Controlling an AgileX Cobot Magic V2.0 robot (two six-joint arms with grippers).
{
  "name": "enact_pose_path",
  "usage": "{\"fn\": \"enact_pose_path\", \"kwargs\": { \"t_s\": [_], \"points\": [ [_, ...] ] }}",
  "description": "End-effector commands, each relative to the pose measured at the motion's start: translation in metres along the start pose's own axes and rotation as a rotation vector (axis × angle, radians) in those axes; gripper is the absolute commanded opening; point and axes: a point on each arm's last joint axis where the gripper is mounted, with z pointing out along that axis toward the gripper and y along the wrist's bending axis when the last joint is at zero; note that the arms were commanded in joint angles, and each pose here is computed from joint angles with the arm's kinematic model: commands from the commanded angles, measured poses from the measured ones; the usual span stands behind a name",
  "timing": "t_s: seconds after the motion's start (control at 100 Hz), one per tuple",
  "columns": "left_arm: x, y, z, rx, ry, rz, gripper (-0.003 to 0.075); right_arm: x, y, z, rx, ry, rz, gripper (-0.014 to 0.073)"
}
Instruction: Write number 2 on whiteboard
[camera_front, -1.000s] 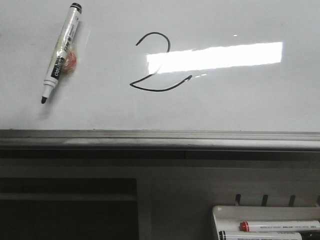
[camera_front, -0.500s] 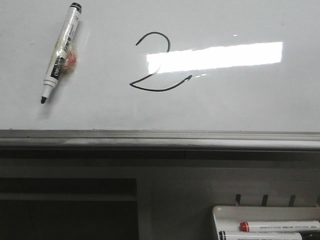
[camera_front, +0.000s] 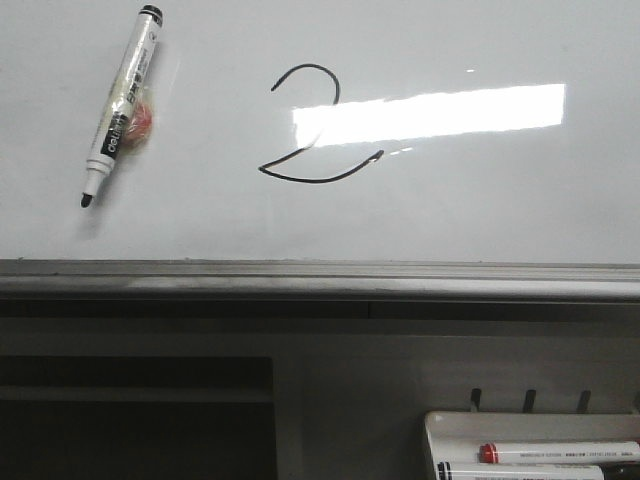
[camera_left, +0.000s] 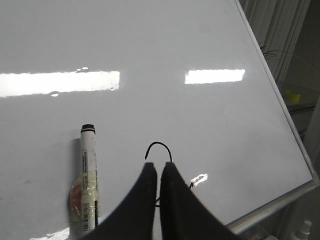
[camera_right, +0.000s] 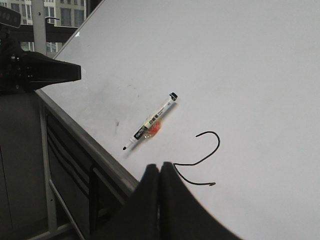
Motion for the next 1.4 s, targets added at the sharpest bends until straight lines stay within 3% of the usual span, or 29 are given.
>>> {"fn": "enact_pose_path", "kwargs": {
  "t_s": [0.0,0.4,0.56,0.92,1.21,1.39],
  "points": [
    [-0.016,-0.001,0.0,0.004,-0.102,0.002,-0.002,-0.012,-0.005,-0.001,0.05,-0.061,0.002,-0.0068],
    [-0.008,0.0,-0.001,0.0,-0.083,0.009,-0.002,-0.012,-0.005,-0.001,0.05,-0.061,0.002,-0.0068],
    [-0.008,0.004,-0.005,-0.033,-0.093,0.134,-0.002,-0.012,-0.005,-0.001,0.05,-0.061,0.002,-0.0068],
    [0.016,0.032,-0.044,-0.347,-0.17,0.242,-0.002,-0.012,-0.005,-0.001,0.05,-0.061,0.002,-0.0071],
    [0.037,0.04,-0.078,-0.62,-0.297,0.323,-0.002,-0.012,-0.005,-0.001,0.05,-0.061,0.002,-0.0071],
    [0.05,0.043,-0.083,-0.696,-0.172,0.288,-0.002,-0.012,-0.005,-0.001,0.05,-0.061,0.002,-0.0071]
  ]
}}
